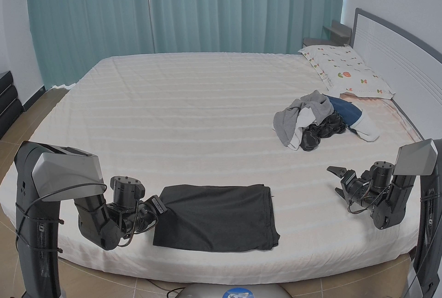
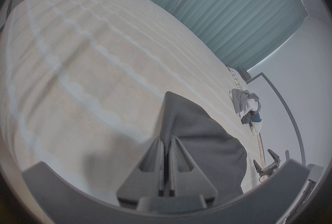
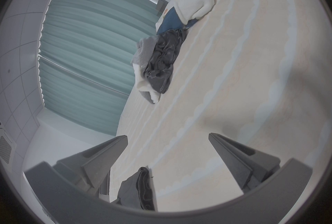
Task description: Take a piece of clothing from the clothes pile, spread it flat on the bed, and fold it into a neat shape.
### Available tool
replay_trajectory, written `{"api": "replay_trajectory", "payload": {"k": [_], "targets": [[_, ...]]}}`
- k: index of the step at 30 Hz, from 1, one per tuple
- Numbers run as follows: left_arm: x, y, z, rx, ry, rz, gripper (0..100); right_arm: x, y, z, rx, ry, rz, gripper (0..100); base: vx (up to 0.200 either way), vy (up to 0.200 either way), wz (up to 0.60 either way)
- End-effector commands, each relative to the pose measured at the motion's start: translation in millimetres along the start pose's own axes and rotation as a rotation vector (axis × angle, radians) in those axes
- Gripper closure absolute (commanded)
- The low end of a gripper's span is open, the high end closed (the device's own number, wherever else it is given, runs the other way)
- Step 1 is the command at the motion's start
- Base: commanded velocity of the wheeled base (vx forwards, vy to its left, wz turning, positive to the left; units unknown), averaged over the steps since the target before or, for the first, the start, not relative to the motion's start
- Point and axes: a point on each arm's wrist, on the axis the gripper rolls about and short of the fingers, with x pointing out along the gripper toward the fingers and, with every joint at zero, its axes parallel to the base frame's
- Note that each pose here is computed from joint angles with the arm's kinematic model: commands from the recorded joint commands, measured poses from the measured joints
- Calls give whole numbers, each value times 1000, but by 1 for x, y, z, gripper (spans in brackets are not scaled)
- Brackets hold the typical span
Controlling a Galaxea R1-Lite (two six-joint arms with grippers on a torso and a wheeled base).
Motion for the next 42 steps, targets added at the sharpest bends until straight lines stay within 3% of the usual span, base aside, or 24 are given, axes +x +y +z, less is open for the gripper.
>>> {"api": "replay_trajectory", "payload": {"k": [1, 31, 42], "targets": [[-2, 0, 0, -1, 0, 0, 100, 0, 0, 0, 0, -1, 1, 0, 0, 200, 0], [-3, 4, 0, -2, -2, 16, 100, -1, 0, 0, 1, 1, -1, 0, 0, 200, 0], [-8, 5, -2, -3, 7, 23, 100, -1, 0, -1, 1, 2, -3, 0, 0, 0, 0]]}}
